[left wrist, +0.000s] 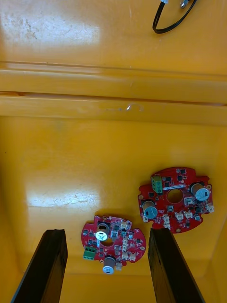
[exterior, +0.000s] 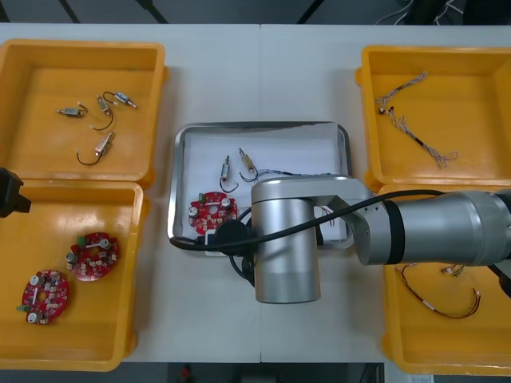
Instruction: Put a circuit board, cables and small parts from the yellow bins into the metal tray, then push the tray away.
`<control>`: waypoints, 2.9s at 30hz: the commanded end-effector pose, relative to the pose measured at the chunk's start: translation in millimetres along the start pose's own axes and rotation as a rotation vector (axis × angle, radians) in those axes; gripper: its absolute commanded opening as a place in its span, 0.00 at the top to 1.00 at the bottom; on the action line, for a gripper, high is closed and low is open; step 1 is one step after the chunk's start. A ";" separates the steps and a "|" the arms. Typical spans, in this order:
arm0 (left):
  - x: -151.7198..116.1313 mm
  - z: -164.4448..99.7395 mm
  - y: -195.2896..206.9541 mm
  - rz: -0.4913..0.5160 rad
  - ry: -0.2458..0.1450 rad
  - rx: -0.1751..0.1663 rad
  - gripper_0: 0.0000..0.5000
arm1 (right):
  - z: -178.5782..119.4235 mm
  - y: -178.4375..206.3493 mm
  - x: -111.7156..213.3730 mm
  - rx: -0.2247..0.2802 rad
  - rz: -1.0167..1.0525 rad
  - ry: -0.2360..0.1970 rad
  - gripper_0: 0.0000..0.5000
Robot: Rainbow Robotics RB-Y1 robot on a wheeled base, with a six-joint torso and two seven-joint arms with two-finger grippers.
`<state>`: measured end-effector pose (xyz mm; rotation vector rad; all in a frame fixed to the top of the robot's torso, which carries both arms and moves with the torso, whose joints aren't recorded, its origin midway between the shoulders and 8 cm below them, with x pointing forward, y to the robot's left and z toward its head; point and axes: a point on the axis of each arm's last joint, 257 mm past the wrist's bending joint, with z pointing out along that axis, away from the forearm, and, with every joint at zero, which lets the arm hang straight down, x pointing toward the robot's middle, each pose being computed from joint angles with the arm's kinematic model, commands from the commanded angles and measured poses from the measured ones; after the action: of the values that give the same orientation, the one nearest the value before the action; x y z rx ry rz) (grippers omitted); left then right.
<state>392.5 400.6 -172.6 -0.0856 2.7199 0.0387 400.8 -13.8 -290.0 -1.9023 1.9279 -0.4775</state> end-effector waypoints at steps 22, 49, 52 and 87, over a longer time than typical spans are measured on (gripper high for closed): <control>3.3 -3.8 14.1 0.025 0.012 -0.038 0.00 | 1.1 -130.4 -0.1 0.191 -0.070 0.017 1.00; 3.3 -3.8 14.1 0.025 0.012 -0.038 0.00 | -10.1 -260.5 -32.9 0.396 -0.065 -0.194 1.00; 3.3 -3.8 14.1 0.025 0.012 -0.038 0.00 | -11.6 -268.9 -39.0 0.423 -0.085 -0.225 1.00; 3.3 -3.8 14.1 0.025 0.012 -0.038 0.00 | -4.7 -286.1 -13.0 0.421 -0.033 -0.175 0.00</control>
<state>392.6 400.7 -172.6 -0.0860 2.7200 0.0387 640.6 -17.5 -182.5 -1.6453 1.5891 -0.6041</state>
